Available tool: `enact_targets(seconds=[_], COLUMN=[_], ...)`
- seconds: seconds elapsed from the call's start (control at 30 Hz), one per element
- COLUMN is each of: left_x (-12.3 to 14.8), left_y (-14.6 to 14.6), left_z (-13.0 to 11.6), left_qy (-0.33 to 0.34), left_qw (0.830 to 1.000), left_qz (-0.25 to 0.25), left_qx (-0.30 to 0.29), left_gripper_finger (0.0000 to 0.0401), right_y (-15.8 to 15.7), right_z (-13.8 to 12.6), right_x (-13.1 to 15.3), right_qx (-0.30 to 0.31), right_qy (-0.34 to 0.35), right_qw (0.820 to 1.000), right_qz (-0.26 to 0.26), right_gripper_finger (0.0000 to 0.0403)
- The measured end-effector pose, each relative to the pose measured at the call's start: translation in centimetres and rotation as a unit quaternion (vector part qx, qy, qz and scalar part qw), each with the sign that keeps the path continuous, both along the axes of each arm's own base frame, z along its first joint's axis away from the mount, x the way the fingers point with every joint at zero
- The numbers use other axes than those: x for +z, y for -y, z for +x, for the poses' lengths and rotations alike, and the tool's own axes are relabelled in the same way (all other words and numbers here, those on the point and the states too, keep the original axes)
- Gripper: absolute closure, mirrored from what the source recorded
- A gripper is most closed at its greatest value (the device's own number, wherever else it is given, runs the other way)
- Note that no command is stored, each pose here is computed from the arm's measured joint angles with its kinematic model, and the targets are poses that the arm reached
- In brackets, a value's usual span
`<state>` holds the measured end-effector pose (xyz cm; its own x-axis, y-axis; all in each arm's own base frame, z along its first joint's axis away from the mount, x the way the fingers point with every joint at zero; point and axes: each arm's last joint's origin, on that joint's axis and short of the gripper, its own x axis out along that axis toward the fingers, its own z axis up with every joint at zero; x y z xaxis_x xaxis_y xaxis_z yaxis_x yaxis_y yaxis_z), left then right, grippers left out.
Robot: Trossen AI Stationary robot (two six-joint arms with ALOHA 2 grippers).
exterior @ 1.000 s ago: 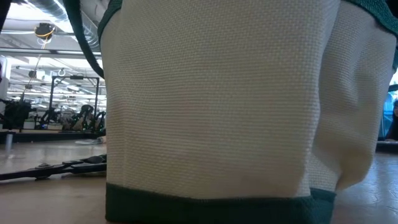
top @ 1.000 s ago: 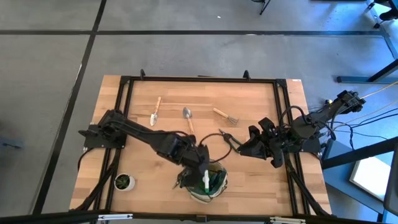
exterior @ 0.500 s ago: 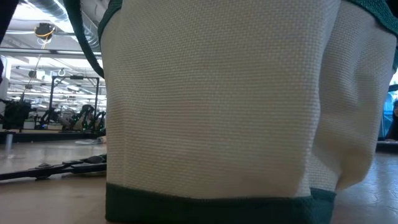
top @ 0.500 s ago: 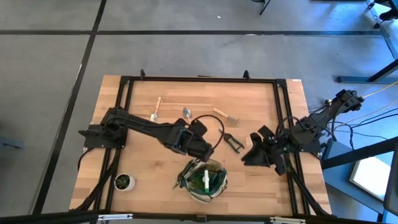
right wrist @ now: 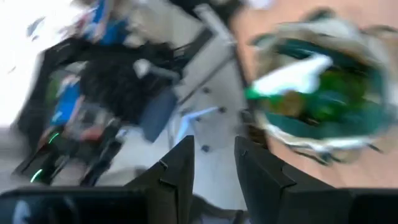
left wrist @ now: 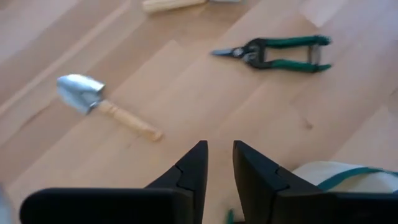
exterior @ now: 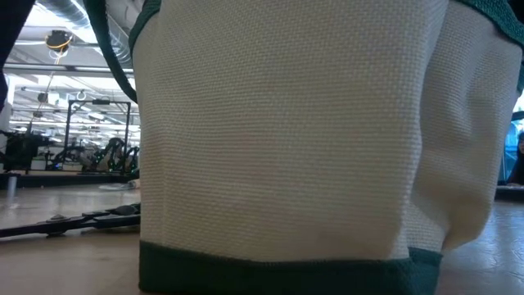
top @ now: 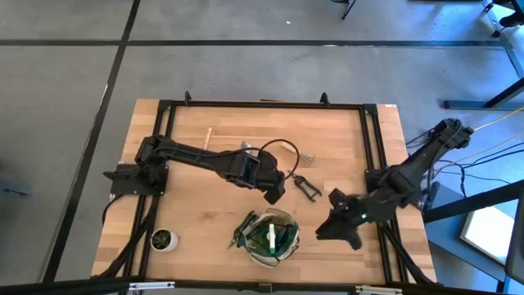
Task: Pick & Place Garden tools in Gardening bag
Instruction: Put the top green fruit pruner into the gardening bag
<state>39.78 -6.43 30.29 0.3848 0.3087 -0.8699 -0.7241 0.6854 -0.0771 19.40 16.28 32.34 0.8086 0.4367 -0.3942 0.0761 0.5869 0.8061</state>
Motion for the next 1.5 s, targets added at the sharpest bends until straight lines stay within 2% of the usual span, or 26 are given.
enact_targets(seconds=[0.07,0.2,0.33,0.47,0.53,0.63,0.7,0.83,0.93,1.17,1.33,1.5], left_x=[-0.4,-1.3,-2.0,-3.0,-3.5,-4.5,-5.0,-5.0,-5.0,-5.9,-7.6,-8.7], left_y=[0.0,0.0,0.4,1.0,1.3,1.5,1.4,1.2,1.3,0.7,0.5,1.0], left_z=[0.2,0.5,0.3,-0.1,-0.3,-0.9,-1.5,-2.4,-3.0,-6.1,-7.7,-8.6], left_qy=[0.005,0.007,-0.004,-0.022,-0.04,-0.072,-0.087,-0.072,-0.044,0.014,0.114,0.223], left_qw=[1.0,0.999,0.999,0.999,0.998,0.995,0.995,0.997,0.999,0.999,0.988,0.966], left_qz=[-0.006,-0.036,-0.034,-0.031,-0.019,-0.008,-0.009,-0.008,-0.017,-0.042,-0.102,-0.13], left_qx=[-0.01,-0.014,-0.015,-0.021,-0.049,-0.068,-0.053,-0.019,-0.015,0.011,-0.003,-0.02], left_gripper_finger=[0.0337,0.0342,0.0342,0.0344,0.0347,0.0352,0.0357,0.0372,0.0387,0.0398,0.04,0.0396], right_y=[0.5,1.8,3.0,4.2,4.5,4.9,5.2,6.0,6.5,7.1,7.4,7.6], right_z=[0.3,0.1,-1.4,-2.6,-2.9,-2.9,-2.9,-3.0,-2.9,-1.9,-1.4,-0.4], right_x=[-0.7,-1.9,-3.2,-4.4,-4.7,-4.8,-4.9,-5.4,-5.6,-5.5,-5.6,-6.5], right_qx=[-0.063,-0.177,-0.219,-0.234,-0.229,-0.217,-0.207,-0.176,-0.156,-0.163,-0.12,-0.052], right_qy=[-0.041,-0.113,-0.207,-0.312,-0.343,-0.352,-0.355,-0.426,-0.444,-0.401,-0.368,-0.345], right_qw=[0.997,0.977,0.953,0.92,0.91,0.909,0.909,0.884,0.879,0.896,0.906,0.896], right_qz=[0.015,0.032,0.01,-0.018,-0.03,-0.051,-0.071,-0.078,-0.081,-0.1,-0.172,-0.275], right_gripper_finger=[0.0286,0.0286,0.0286,0.0286,0.0286,0.0286,0.0286,0.0286,0.0286,0.0286,0.0286,0.0286])
